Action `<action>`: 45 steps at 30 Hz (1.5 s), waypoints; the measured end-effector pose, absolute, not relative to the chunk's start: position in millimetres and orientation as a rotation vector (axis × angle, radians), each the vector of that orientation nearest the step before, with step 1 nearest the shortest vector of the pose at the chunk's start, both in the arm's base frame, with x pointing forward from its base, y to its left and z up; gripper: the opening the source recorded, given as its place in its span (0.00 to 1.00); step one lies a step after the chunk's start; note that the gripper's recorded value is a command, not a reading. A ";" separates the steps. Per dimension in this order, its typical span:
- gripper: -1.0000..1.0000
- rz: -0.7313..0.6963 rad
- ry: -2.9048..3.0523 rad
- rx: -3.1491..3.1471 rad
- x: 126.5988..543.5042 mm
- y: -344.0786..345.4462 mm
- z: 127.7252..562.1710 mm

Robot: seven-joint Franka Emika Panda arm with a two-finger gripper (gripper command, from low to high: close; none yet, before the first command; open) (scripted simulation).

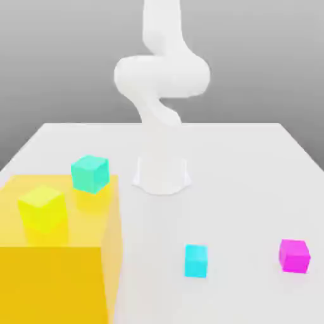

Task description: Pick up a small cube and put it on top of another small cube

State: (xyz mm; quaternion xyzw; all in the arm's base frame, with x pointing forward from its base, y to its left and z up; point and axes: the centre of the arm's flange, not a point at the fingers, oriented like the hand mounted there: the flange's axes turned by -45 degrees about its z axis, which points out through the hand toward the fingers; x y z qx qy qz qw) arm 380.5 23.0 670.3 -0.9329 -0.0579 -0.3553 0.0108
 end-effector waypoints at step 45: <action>0.00 -0.003 -1.987 -2.458 360.9 244.8 208.9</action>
